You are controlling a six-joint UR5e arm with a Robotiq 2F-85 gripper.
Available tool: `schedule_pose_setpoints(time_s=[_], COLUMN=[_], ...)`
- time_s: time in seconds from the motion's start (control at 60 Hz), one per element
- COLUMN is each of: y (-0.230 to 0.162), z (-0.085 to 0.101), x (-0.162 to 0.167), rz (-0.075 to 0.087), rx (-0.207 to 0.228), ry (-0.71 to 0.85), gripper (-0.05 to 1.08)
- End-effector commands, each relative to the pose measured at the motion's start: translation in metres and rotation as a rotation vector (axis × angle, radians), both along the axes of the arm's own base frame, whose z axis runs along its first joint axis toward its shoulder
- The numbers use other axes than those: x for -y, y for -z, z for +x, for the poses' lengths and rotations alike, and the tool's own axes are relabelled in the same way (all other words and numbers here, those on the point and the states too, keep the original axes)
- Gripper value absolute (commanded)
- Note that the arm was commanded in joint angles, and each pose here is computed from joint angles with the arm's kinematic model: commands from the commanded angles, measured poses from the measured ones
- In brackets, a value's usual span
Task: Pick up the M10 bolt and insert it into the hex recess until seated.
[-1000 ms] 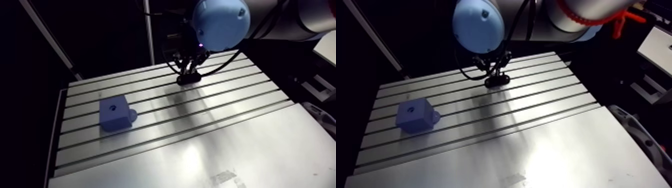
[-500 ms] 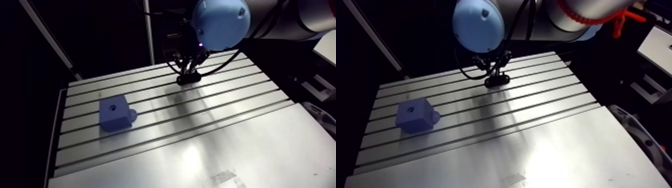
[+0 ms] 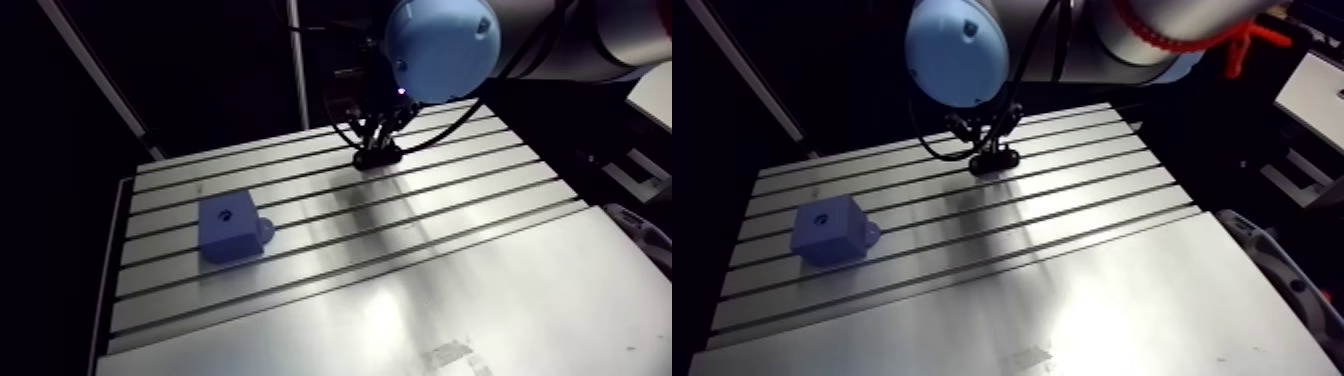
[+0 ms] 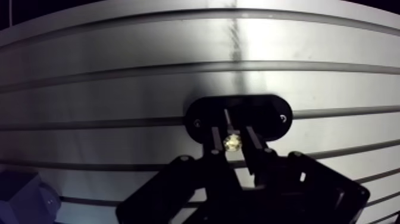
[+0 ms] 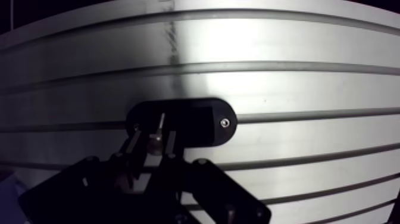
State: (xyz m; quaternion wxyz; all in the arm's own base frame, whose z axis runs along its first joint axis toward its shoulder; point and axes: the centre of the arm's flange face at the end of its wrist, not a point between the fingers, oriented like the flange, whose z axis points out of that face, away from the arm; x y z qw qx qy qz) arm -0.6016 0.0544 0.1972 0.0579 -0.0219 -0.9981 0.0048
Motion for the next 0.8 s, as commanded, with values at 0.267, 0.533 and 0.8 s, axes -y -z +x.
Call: schedule_pose_setpoints(time_s=[0.267,0.533,0.8], y=[-0.001,-0.004,-0.011], z=[-0.001,-0.001,-0.003], x=[0.0,0.001,0.0], rz=[-0.001,-0.003,0.0], rx=[-0.004,-0.009,-0.021], ry=[-0.001,-0.001,-0.002], gripper=[0.71,0.74,0.75])
